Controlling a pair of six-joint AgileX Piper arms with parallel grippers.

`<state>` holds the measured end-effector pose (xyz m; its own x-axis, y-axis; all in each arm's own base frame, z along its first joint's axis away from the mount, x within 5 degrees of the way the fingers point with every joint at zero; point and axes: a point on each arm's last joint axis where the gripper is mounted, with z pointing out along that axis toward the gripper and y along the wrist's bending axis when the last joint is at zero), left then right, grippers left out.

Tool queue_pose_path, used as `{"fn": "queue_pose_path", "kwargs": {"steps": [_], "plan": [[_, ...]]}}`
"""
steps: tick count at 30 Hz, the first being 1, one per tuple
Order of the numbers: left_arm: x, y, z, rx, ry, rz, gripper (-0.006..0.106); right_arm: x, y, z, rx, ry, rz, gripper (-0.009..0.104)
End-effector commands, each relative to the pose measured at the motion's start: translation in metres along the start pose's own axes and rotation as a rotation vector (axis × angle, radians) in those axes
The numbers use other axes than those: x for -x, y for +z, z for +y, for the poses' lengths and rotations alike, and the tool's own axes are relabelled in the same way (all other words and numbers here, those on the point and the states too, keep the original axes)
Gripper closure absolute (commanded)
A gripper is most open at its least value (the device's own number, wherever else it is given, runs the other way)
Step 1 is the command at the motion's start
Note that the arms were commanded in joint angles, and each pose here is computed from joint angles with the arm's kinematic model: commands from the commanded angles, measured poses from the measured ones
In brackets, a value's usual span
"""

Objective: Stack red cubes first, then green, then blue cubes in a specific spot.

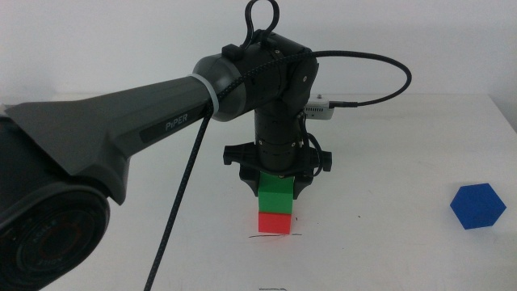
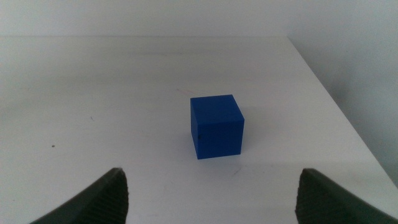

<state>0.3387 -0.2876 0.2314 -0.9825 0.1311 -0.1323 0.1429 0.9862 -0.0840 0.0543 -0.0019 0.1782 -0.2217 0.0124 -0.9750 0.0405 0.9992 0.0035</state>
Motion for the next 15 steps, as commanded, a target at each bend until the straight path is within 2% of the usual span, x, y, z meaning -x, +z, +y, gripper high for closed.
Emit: {"fn": "queue_pose_path", "kwargs": {"steps": [1, 5, 6, 11, 15], "plan": [[-0.0053, -0.0363, 0.0010, -0.015, 0.016, -0.022, 0.080, 0.0110, -0.0025, -0.0006, -0.010, -0.012, -0.106, 0.002], [-0.0051, -0.0363, 0.0015, -0.010, 0.021, -0.024, 0.065, 0.0110, -0.0025, -0.0006, -0.010, -0.012, -0.106, 0.002], [-0.0043, -0.0363, 0.0024, 0.000, 0.024, -0.033, 0.042, 0.0110, -0.0025, -0.0006, -0.010, -0.012, -0.106, 0.002], [-0.0041, -0.0363, 0.0027, 0.004, 0.025, -0.035, 0.028, 0.0110, -0.0025, -0.0006, -0.010, -0.012, -0.106, 0.002], [-0.0039, -0.0363, 0.0026, 0.003, 0.026, -0.038, 0.021, 0.0110, -0.0025, -0.0006, -0.010, -0.012, -0.106, 0.002]]}}
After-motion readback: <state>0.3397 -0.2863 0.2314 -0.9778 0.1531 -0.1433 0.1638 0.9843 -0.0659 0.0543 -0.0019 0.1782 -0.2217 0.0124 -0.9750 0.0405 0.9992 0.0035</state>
